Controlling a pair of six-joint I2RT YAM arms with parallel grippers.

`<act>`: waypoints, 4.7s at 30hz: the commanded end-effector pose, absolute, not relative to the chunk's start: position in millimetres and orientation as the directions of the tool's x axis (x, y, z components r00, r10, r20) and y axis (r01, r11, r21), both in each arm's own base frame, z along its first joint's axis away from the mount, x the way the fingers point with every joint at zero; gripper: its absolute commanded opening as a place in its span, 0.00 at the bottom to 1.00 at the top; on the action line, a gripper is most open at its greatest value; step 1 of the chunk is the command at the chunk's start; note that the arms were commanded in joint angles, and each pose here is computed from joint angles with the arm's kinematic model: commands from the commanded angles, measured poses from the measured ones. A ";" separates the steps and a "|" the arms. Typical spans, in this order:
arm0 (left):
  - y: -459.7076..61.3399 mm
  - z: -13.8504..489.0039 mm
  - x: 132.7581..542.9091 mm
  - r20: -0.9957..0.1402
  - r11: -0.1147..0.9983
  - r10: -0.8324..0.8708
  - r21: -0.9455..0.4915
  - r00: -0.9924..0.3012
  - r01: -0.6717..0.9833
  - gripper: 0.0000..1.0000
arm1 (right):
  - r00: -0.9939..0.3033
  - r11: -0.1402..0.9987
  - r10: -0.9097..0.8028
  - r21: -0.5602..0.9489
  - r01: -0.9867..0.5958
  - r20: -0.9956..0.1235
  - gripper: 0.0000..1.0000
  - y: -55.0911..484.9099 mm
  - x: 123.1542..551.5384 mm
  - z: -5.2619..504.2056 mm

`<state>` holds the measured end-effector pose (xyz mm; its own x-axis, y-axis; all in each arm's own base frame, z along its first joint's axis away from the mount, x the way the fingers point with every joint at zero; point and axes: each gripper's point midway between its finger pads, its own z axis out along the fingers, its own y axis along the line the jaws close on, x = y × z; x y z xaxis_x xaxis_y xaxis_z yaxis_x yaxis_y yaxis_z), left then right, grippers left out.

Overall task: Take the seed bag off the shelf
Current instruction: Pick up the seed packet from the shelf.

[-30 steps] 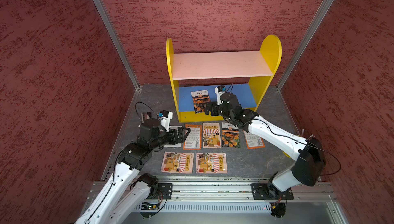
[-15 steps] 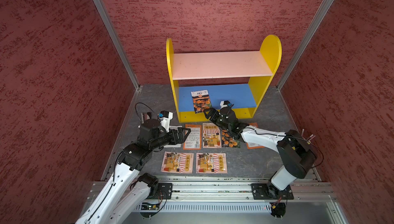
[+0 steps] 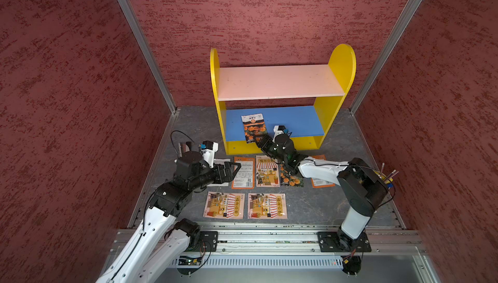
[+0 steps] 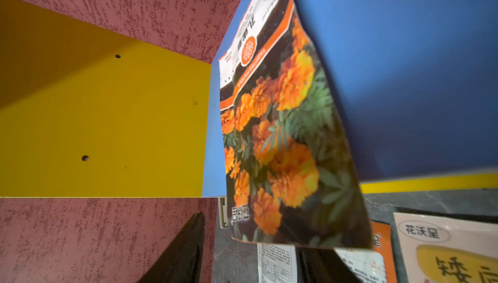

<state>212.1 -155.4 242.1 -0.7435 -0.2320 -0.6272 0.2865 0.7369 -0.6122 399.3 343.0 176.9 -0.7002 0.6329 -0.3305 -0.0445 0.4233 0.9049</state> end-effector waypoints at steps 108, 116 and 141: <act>-251.9 308.5 194.8 -0.626 0.166 -0.060 -0.775 -0.778 0.610 0.00 | -0.704 0.524 -0.158 0.545 -0.654 -0.693 0.76 214.6 168.5 313.0; -275.3 303.4 200.0 -0.620 0.261 -0.200 -0.780 -0.758 0.569 0.00 | -0.649 0.587 -0.182 0.448 -0.674 -0.738 0.98 182.8 141.0 330.0; -446.6 163.2 183.1 -0.240 0.278 -0.165 -0.942 -0.957 0.189 0.00 | -0.582 0.550 -0.320 0.353 -0.757 -0.748 0.98 148.0 77.5 361.9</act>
